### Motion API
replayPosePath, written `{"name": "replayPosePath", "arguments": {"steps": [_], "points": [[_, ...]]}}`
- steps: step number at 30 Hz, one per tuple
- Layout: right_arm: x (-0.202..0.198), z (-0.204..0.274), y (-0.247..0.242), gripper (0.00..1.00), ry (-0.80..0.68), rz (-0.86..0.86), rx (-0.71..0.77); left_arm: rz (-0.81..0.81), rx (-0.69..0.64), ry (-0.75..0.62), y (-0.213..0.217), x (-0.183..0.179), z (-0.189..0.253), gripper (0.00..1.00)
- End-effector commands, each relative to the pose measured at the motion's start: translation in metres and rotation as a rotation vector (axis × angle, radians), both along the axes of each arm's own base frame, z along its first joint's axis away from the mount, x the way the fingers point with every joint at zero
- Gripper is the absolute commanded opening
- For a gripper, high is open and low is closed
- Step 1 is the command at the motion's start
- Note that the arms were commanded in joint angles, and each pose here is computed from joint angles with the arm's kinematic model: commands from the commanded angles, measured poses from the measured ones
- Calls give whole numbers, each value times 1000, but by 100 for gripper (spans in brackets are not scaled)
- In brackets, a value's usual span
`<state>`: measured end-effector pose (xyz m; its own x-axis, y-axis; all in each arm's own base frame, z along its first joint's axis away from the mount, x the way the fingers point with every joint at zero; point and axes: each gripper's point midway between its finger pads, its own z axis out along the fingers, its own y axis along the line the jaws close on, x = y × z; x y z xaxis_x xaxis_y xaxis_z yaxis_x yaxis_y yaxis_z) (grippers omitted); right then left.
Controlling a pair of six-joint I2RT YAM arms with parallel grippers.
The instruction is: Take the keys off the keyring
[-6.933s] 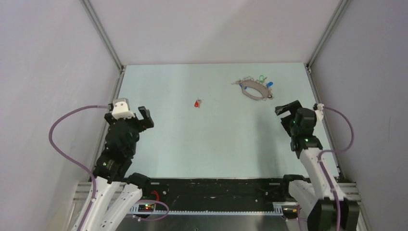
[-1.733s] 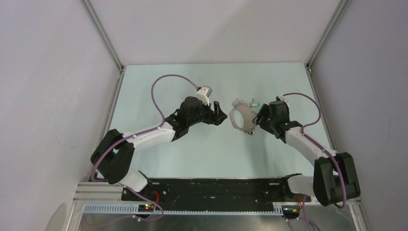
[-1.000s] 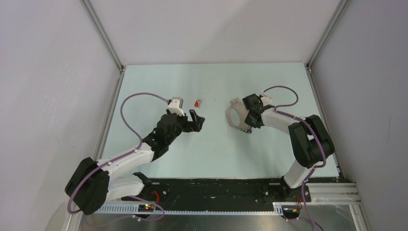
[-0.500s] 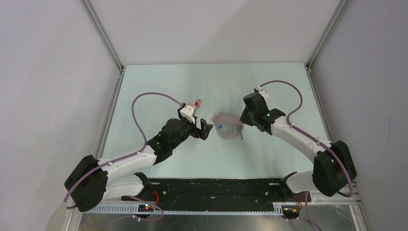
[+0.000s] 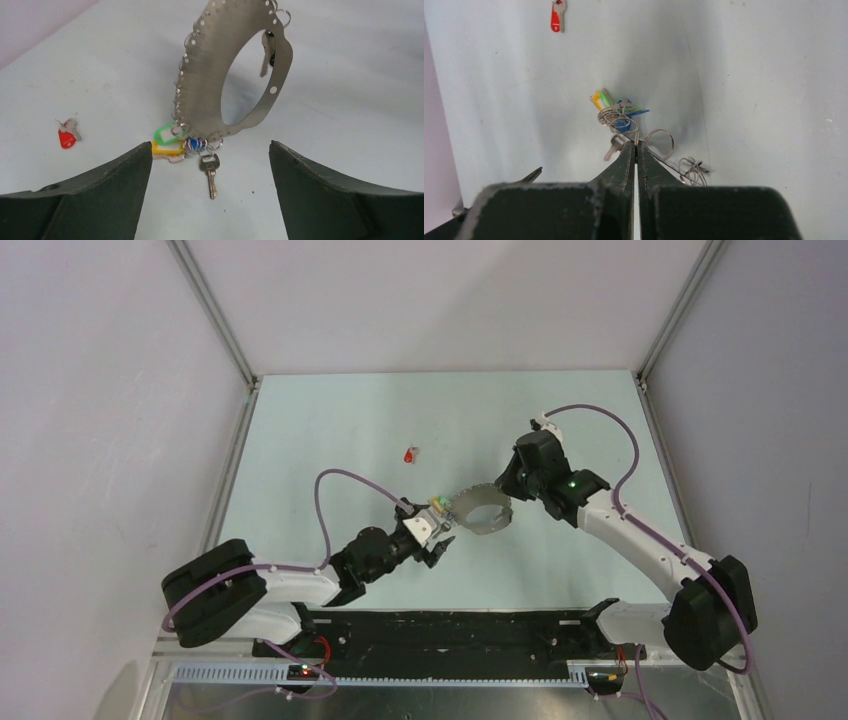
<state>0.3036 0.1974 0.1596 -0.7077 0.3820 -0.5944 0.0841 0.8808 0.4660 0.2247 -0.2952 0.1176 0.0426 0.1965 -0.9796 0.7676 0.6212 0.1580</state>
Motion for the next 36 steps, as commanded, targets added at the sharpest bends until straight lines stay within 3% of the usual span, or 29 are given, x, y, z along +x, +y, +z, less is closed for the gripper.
{"name": "replayPosePath", "arguments": {"steps": [1, 4, 8, 16, 22, 27, 33, 36], "points": [[-4, 32, 8, 0, -90, 68, 49, -4, -135, -202, -7, 6, 58, 89], [-9, 43, 15, 0, -114, 114, 84, 13, -122, -211, -4, 9, 56, 90], [-14, 56, 18, 0, -141, 131, 119, 40, -116, -231, 1, 12, 60, 99], [-21, 66, 23, 0, -161, 152, 155, 27, -108, -236, -15, 20, 63, 100], [-33, 81, 36, 0, -211, 255, 179, -52, -170, -177, -31, 18, 66, 97], [-41, 89, 45, 0, -235, 327, 193, -190, -205, -139, -42, 7, 69, 83], [-55, 101, 58, 0, -274, 441, 224, -169, -204, -117, -42, 15, 68, 82], [-65, 104, 67, 0, -290, 510, 234, -179, -204, -110, -43, 14, 68, 74]]}}
